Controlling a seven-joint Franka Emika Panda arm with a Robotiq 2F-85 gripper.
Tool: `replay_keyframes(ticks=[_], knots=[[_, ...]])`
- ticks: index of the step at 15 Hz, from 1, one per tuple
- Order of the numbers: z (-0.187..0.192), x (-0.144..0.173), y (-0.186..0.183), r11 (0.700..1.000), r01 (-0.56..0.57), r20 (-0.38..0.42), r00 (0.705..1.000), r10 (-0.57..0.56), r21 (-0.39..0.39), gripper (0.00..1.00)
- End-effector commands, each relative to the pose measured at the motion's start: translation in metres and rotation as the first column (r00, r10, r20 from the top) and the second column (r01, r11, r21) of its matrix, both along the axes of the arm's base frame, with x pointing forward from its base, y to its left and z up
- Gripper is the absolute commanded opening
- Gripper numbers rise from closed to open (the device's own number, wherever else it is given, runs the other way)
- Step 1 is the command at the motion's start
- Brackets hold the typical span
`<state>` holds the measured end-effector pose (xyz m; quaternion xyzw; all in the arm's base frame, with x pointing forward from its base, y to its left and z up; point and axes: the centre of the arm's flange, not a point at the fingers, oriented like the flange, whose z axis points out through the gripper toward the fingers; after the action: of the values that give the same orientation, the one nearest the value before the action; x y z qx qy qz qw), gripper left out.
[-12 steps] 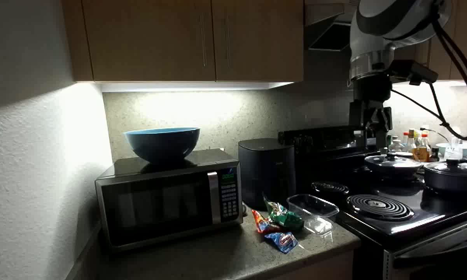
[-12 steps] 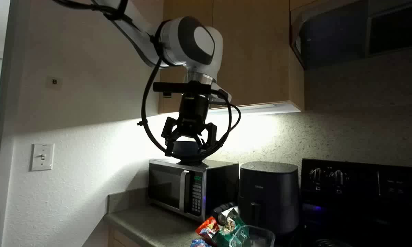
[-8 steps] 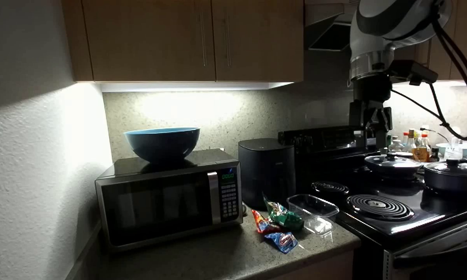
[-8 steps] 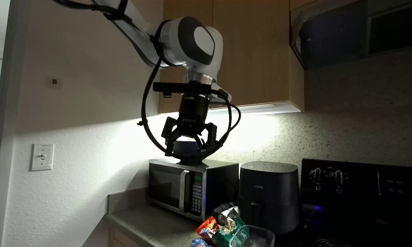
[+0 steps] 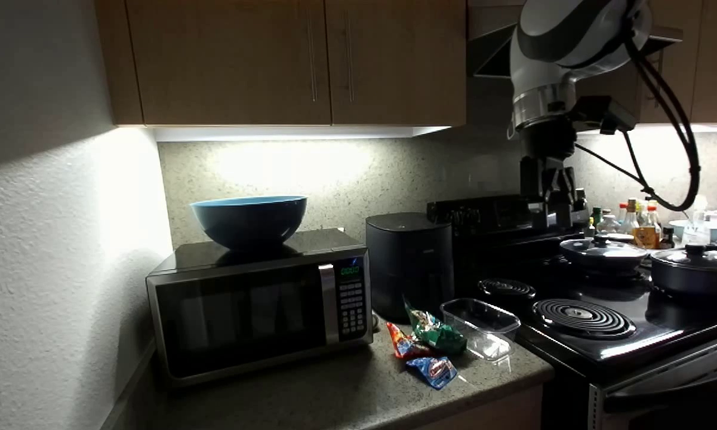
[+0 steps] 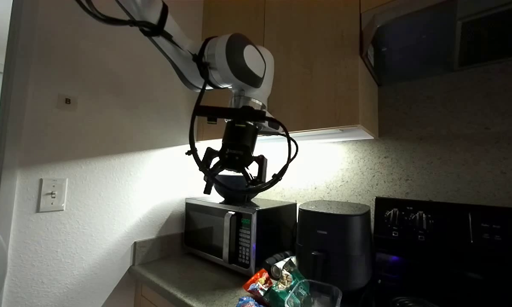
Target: Put the green and blue packets into the container
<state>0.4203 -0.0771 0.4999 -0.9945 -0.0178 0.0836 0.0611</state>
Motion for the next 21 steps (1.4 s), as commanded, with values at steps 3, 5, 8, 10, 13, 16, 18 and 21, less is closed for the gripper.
replay_keyframes(ticks=[3,5,8,10,13,16,18,21], knots=[[-0.016,0.075,0.018,0.993,-0.114,-0.061,0.992,0.112,-0.033,1.0],[-0.019,0.058,0.021,0.996,-0.08,-0.051,0.996,0.078,-0.031,1.0],[-0.028,0.066,0.023,0.996,-0.085,-0.068,0.994,0.083,-0.033,1.0],[-0.023,0.065,0.021,0.996,-0.081,-0.059,0.995,0.079,-0.034,1.0],[-0.04,0.081,0.042,0.992,-0.116,-0.006,0.993,0.116,-0.043,1.0],[-0.067,0.116,0.065,0.984,-0.163,0.024,0.986,0.165,-0.079,1.0],[-0.091,0.136,0.081,0.976,-0.19,0.033,0.98,0.194,-0.107,1.0],[-0.133,0.162,0.09,0.97,-0.168,0.049,0.983,0.179,-0.178,1.0]])
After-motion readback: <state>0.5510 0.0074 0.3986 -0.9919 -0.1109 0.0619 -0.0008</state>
